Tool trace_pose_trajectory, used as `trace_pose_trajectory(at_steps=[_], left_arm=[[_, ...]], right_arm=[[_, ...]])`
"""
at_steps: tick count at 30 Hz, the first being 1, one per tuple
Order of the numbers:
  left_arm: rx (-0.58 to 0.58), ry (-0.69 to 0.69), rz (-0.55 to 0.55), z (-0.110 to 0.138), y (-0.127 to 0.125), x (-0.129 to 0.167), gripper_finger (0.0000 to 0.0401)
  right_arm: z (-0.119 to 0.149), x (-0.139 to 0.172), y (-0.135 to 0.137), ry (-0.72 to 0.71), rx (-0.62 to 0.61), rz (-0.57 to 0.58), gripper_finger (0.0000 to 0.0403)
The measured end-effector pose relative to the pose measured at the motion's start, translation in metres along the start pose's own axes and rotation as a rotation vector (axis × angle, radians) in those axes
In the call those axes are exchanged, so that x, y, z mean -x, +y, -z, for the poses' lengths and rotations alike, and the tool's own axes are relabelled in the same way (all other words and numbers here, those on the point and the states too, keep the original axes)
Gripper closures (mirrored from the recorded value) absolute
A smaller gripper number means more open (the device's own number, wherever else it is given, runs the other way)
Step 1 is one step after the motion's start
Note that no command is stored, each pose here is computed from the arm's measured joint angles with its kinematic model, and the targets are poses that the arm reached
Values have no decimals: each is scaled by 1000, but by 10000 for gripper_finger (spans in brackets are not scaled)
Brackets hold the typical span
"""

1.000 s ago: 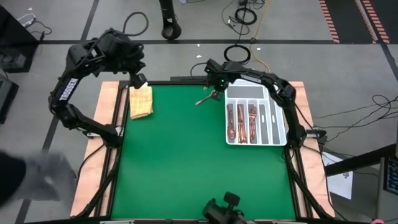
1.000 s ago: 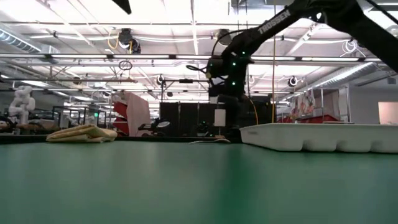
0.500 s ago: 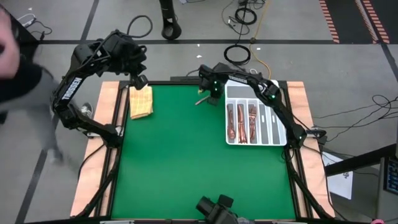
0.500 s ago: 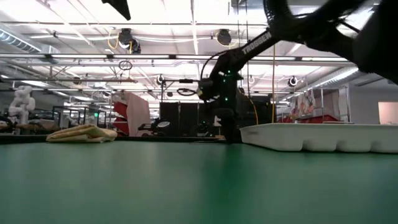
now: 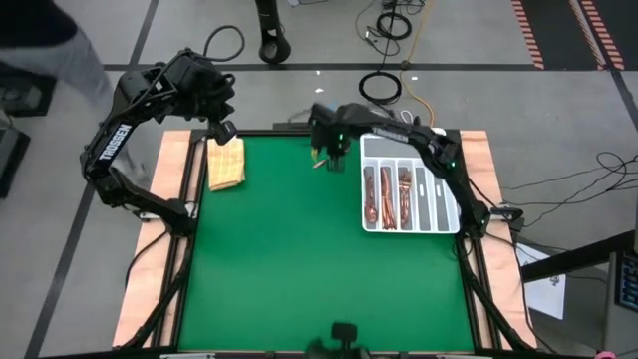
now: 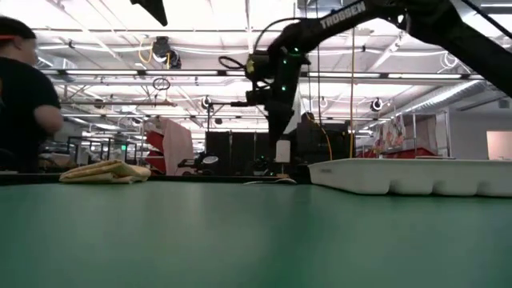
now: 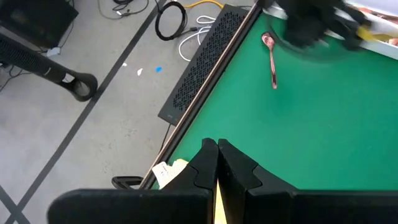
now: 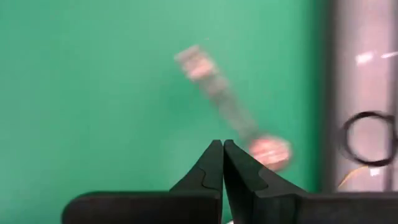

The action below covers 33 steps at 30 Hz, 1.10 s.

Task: Sort silverware
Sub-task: Put the gold spoon into the silverware organizer

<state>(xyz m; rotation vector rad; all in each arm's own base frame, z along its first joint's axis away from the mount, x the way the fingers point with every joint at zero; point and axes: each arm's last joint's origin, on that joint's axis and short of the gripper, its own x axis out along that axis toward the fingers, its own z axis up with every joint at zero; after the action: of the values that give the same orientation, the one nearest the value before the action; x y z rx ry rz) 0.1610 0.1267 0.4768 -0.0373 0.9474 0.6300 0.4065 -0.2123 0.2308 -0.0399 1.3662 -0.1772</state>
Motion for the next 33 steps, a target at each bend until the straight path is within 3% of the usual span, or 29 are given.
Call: trace_pose_trajectory(at_steps=[3, 5, 12, 16, 22, 28, 33], left_arm=[[1, 0, 0, 0, 0, 0, 388], [1, 0, 0, 0, 0, 0, 388], [2, -15, -3, -1, 0, 0, 388], [3, -15, -3, -1, 0, 0, 388], [3, -15, -3, -1, 0, 0, 388], [3, -16, -3, -1, 0, 0, 388], [3, -16, -4, -1, 0, 0, 388]], right_arm=[[3, -1, -33, -80, -108, 80, 403], [11, -11, -50, -37, -163, 143, 403], [31, -44, -77, 88, -132, 160, 403], [37, -72, -76, 176, -87, 119, 403], [40, -89, -75, 225, -50, 87, 403], [32, -90, -61, 222, 64, 71, 403], [22, -87, -35, 227, 152, -6, 403]])
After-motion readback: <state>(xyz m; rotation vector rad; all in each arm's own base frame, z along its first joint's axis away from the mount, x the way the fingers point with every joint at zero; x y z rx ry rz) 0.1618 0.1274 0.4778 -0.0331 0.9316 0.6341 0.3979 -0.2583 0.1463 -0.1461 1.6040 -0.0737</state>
